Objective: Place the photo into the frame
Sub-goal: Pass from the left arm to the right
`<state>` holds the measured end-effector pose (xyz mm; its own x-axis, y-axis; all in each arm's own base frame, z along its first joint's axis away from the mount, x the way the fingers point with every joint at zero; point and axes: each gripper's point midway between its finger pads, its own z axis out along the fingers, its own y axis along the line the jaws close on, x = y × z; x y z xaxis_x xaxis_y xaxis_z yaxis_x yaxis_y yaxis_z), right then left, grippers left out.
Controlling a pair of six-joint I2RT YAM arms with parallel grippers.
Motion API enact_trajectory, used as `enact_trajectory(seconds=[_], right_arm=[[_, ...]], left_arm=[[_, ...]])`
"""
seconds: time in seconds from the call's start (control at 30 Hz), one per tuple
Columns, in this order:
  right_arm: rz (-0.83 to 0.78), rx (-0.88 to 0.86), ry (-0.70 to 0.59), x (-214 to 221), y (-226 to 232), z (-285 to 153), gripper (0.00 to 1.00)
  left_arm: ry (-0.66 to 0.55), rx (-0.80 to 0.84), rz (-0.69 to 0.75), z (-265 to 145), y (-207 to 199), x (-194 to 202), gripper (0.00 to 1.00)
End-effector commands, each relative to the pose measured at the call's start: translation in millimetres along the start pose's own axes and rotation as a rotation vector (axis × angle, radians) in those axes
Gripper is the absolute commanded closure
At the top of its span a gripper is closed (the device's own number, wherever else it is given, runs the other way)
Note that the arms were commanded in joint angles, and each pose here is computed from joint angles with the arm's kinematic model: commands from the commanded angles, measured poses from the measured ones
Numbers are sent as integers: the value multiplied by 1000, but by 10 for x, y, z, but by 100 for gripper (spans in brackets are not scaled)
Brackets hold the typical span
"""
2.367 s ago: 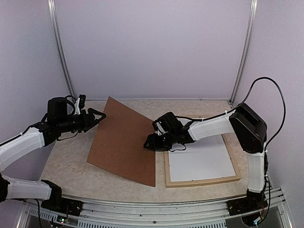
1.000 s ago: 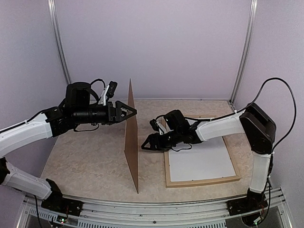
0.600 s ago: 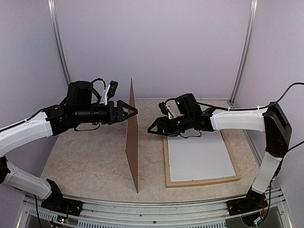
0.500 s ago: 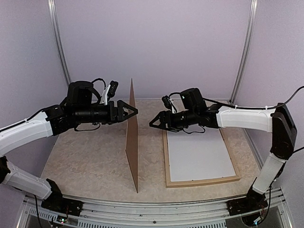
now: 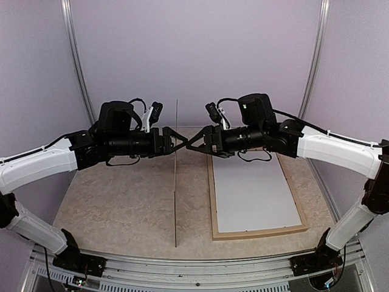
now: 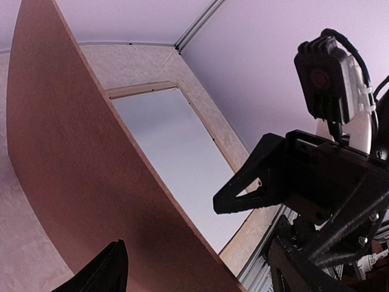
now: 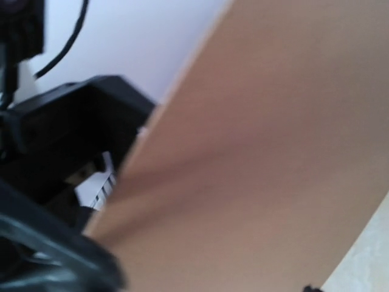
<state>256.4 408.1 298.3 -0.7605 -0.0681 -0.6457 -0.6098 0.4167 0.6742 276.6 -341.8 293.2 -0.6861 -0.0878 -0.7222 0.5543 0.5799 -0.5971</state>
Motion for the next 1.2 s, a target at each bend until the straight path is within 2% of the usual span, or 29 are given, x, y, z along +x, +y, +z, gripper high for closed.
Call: enact_trajectory(seconds=[0.0, 0.33, 0.53, 0.87, 1.17], right_arm=[[-7, -13, 13, 60, 238, -51, 25], [5, -33, -13, 170, 415, -211, 25], [35, 24, 9, 296, 228, -164, 28], [58, 287, 10, 352, -337, -196, 39], [130, 382, 28, 415, -871, -213, 57]], left_arm=[[-42, -4, 1, 89, -85, -149, 20], [-55, 1, 2, 251, -159, -215, 20], [-77, -7, -3, 238, -157, -264, 20], [-119, -104, 23, 28, -32, -333, 19], [-141, -210, 30, -183, 230, -236, 18]])
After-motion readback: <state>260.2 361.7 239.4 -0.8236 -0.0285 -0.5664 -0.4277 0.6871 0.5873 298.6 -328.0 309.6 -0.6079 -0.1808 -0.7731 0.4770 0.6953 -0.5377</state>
